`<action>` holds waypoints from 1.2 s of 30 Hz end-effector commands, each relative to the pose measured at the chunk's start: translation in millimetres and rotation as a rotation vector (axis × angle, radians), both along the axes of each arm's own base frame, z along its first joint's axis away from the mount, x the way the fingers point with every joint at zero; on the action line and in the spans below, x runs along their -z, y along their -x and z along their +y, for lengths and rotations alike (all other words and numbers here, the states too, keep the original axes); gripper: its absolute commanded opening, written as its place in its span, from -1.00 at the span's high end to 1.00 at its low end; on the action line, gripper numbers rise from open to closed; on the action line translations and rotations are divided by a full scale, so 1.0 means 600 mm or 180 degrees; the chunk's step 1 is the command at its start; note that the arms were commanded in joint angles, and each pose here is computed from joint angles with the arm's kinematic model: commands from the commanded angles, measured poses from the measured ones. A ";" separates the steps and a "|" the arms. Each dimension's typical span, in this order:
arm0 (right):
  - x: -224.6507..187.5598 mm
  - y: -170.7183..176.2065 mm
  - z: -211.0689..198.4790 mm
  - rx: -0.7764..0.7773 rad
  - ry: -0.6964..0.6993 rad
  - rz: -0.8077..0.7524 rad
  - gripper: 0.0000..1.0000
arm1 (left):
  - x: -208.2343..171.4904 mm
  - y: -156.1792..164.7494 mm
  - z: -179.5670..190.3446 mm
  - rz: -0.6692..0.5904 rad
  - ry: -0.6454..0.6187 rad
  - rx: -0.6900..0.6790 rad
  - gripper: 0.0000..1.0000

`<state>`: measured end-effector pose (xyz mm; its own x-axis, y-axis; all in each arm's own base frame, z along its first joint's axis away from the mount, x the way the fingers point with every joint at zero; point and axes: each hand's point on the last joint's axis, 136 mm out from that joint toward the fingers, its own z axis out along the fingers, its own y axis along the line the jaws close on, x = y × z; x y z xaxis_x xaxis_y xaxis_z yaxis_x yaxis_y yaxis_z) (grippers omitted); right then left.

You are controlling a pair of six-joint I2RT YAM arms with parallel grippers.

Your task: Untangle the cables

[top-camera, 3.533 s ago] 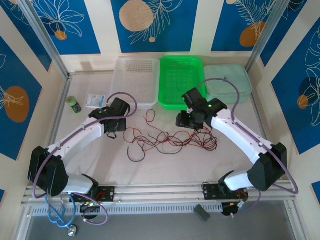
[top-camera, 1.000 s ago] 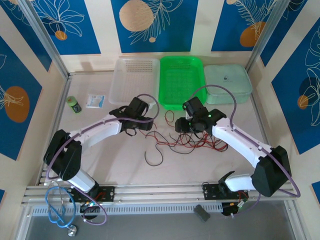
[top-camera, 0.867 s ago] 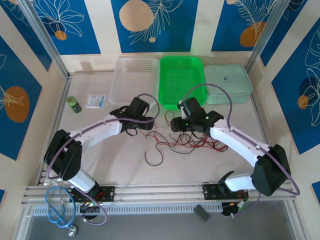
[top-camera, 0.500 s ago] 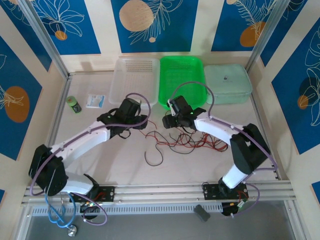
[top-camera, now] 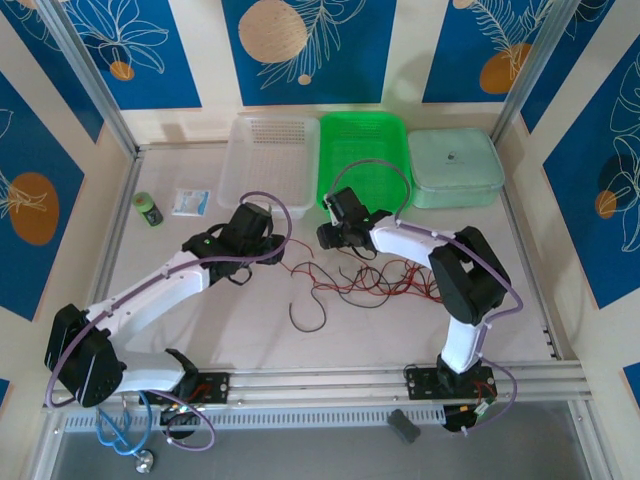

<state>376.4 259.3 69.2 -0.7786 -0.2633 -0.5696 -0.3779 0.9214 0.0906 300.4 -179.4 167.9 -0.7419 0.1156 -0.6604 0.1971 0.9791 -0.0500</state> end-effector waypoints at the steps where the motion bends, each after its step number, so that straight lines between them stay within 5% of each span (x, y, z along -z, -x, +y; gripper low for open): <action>1: -0.010 -0.011 0.009 0.0033 -0.0028 -0.0072 0.07 | -0.005 0.006 0.018 -0.0029 -0.0029 -0.0106 -0.49; 7: -0.037 -0.004 0.010 0.0064 -0.0097 -0.0078 0.99 | -0.007 0.006 0.019 -0.0034 -0.0023 -0.0117 -0.49; 23: -0.345 0.062 -0.001 -0.0112 -0.0784 -0.0493 1.00 | -0.012 0.013 -0.016 -0.0116 0.0327 0.0145 -0.47; 36: -0.500 0.124 -0.037 -0.0235 -0.1893 0.0166 1.00 | -0.018 0.026 -0.092 -0.0187 0.0545 0.0729 -0.48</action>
<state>330.7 234.2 351.0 -0.7307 0.0224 -0.6823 -0.4186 0.7748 0.4738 288.3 -214.1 175.5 -0.6974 0.1218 -0.7063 0.3377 0.9251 -0.1739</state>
